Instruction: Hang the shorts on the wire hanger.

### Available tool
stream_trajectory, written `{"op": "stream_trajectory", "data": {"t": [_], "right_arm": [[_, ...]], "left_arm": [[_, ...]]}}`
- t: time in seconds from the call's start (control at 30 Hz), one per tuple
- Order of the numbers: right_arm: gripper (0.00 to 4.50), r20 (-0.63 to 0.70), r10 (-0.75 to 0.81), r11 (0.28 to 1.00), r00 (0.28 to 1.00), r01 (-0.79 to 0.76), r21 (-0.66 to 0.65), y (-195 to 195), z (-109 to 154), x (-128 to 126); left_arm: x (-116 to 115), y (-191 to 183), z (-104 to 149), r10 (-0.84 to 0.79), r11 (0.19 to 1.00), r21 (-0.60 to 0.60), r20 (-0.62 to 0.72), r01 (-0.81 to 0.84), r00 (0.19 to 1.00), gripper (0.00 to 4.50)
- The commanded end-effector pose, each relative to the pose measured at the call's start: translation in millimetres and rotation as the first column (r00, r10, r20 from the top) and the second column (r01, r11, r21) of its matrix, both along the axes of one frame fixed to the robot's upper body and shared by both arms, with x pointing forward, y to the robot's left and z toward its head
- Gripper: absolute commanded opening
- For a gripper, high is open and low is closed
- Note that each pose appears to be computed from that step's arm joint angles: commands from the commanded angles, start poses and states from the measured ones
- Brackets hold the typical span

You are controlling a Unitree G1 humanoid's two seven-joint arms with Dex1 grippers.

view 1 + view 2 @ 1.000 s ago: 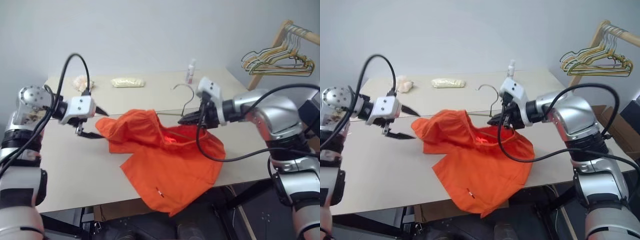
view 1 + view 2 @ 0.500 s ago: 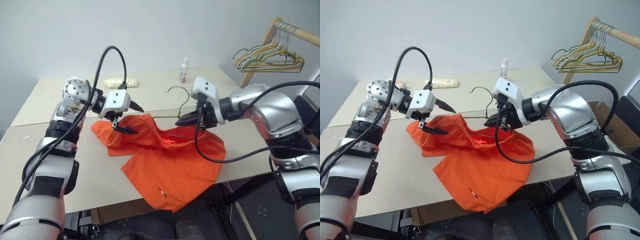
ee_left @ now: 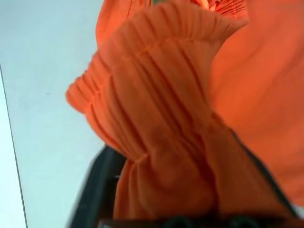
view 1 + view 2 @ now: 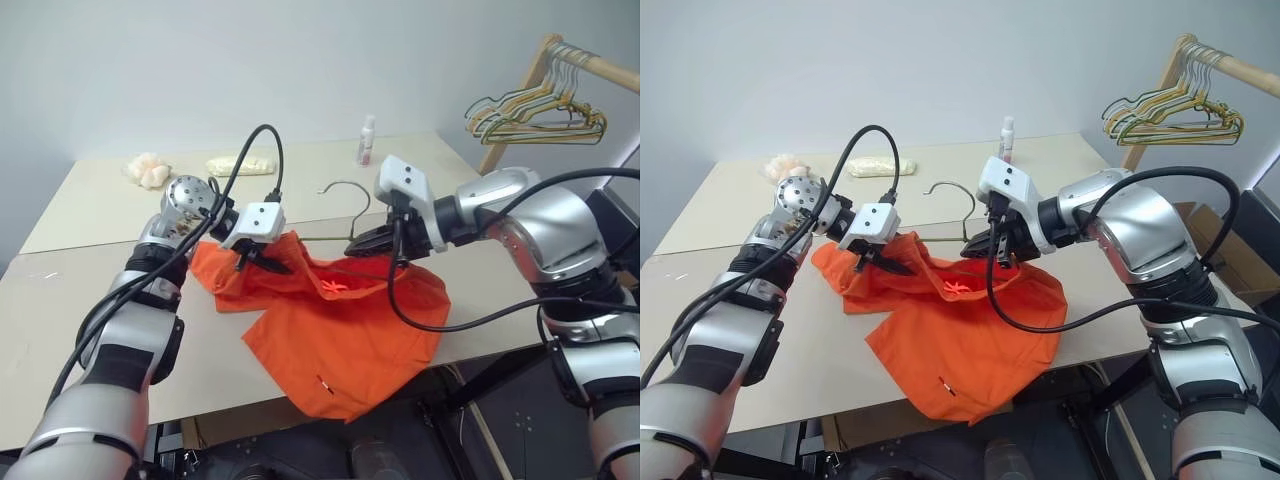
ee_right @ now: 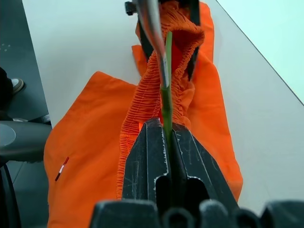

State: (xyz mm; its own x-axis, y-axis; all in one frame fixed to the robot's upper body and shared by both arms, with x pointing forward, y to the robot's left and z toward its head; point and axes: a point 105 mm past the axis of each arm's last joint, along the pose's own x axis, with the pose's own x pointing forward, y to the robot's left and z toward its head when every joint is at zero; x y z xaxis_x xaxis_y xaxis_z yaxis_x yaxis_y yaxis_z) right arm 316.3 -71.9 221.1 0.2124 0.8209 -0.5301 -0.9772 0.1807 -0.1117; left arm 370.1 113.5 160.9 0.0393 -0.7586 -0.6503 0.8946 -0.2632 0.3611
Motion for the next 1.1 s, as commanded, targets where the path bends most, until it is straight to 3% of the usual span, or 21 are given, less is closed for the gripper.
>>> {"op": "stream_trajectory", "data": {"t": [0.03, 0.1, 0.23, 0.27, 0.47, 0.67, 0.73, 0.9, 1.1], "right_arm": [[0.0, 0.076, 0.035, 0.998, 0.997, -0.038, 0.045, 4.3, 16.0, -4.5], [0.0, 0.082, 0.035, 0.998, 0.996, -0.038, 0.046, 4.7, 15.0, -4.4], [0.0, 0.096, 0.02, 0.999, 0.995, -0.024, 0.041, 4.2, 11.4, -2.2], [0.57, 0.099, 0.013, 0.999, 0.995, -0.017, 0.039, 3.7, 11.0, -1.3], [2.42, 0.154, -0.089, 0.995, 0.984, 0.079, 0.068, -17.9, 26.1, 4.9], [4.48, 0.185, -0.135, 0.989, 0.973, 0.119, 0.092, -50.0, 42.8, -14.3], [4.48, 0.176, -0.127, 0.991, 0.976, 0.119, 0.058, -58.7, 35.9, -21.3], [4.48, 0.203, -0.099, 0.972, 0.974, 0.139, -0.19, -70.8, -13.4, -21.9], [4.48, 0.199, -0.164, 0.935, 0.966, 0.216, -0.28, -63.6, -50.8, 9.3]], "left_arm": [[1.8, -0.3, 13.0, -0.004, 1.0, -0.021, 0.031, 0.004, 1.0, 0.69], [1.7, 0.4, 13.6, 0.001, 1.0, -0.026, 0.028, 0.0, 1.0, 0.02], [2.3, 3.0, 16.1, 0.019, 0.999, -0.048, 0.025, -0.018, 1.0, 0.02], [2.6, 3.5, 16.9, 0.026, 0.998, -0.056, 0.021, -0.025, 0.999, 0.0], [3.4, 13.3, 16.3, 0.08, 0.993, -0.083, -0.016, -0.081, 0.997, 0.0], [2.1, 18.7, 10.0, 0.102, 0.992, -0.074, -0.02, -0.104, 0.995, 0.0], [1.7, 18.4, 9.9, 0.102, 0.992, -0.075, -0.021, -0.104, 0.995, 0.0], [1.9, 16.9, 12.1, 0.103, 0.991, -0.081, -0.018, -0.104, 0.995, 0.0], [2.6, 15.7, 15.3, 0.102, 0.991, -0.085, -0.009, -0.102, 0.995, 0.0]]}}
